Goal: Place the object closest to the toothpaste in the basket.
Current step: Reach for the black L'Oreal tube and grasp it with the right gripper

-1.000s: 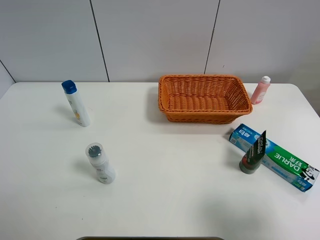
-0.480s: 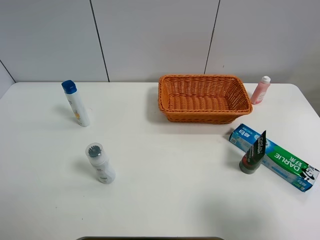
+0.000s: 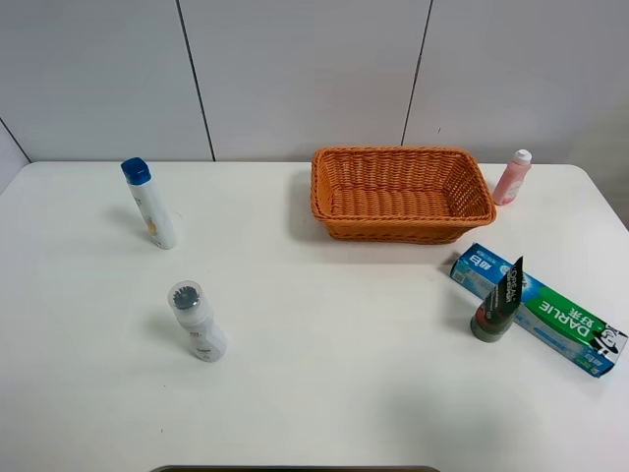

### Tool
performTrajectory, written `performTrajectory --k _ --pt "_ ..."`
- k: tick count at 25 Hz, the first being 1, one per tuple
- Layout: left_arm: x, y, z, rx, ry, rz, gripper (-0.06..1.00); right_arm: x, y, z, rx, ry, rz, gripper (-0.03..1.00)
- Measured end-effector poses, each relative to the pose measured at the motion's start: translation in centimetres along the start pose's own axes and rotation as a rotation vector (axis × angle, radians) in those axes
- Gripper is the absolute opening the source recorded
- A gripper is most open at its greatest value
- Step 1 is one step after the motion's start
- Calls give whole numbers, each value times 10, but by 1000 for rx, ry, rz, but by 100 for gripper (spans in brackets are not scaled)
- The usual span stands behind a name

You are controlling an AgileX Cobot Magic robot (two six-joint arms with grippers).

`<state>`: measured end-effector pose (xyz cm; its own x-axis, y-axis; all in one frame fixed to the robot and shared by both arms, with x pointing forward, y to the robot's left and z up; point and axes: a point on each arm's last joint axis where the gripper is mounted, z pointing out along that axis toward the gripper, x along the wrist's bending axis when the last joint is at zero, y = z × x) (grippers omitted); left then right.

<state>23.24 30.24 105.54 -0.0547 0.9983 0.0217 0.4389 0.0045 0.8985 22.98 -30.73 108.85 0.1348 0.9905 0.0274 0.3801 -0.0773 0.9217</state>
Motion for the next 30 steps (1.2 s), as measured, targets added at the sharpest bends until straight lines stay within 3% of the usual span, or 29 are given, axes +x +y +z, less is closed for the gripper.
performTrajectory --k 7,10,20,30 --pt "0 0 0 0 0 0 94 2 46 13 55 -40 81 99" --pt "0 0 0 0 0 0 94 4 53 32 137 -54 165 99" --pt "0 0 0 0 0 0 94 19 56 111 486 -59 262 99" --pt "0 0 0 0 0 0 94 48 42 179 701 14 250 99"
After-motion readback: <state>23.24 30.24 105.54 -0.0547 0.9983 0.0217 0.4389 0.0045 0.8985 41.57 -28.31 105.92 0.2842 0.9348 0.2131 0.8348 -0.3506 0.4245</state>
